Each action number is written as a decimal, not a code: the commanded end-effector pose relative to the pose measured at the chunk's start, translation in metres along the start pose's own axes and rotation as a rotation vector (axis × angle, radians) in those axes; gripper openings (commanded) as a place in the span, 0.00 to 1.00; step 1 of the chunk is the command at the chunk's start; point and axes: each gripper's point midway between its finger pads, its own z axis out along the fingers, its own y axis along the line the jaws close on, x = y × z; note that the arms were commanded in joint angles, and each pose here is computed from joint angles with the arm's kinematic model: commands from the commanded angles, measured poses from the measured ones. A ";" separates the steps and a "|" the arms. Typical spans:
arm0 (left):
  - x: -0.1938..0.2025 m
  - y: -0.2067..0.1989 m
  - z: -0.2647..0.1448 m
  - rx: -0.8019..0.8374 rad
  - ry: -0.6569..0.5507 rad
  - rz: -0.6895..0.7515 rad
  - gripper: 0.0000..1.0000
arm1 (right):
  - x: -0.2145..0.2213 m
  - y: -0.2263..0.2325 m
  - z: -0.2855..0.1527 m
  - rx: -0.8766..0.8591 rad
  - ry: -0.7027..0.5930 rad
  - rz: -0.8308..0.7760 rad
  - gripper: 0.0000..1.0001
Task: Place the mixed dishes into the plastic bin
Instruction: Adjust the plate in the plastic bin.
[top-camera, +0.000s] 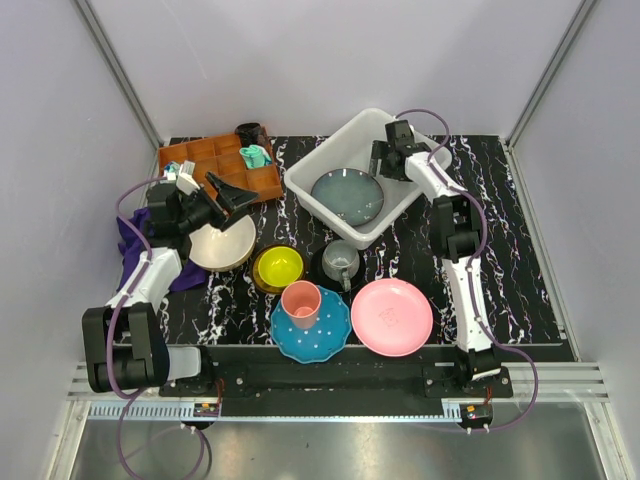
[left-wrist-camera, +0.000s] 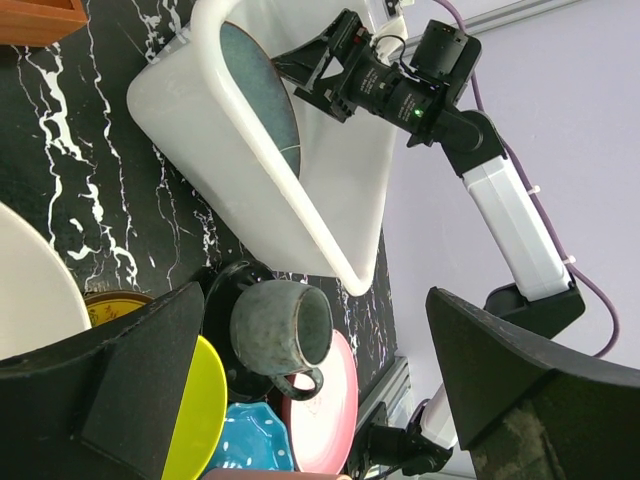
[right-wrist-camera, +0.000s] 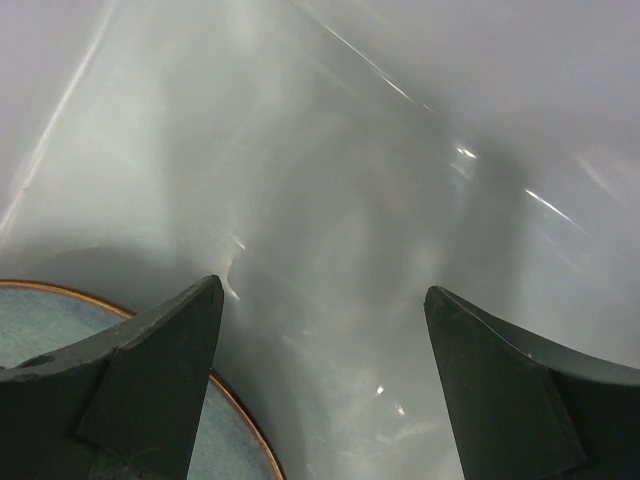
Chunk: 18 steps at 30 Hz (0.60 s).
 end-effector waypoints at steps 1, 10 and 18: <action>-0.002 -0.012 -0.005 0.055 -0.008 0.038 0.96 | 0.000 0.011 -0.029 -0.003 0.012 -0.054 0.92; -0.001 -0.013 -0.008 0.055 -0.013 0.037 0.96 | -0.034 0.021 -0.058 -0.034 -0.075 -0.007 0.93; 0.001 -0.012 -0.011 0.049 -0.019 0.037 0.96 | -0.081 0.022 -0.120 -0.041 -0.220 0.037 0.93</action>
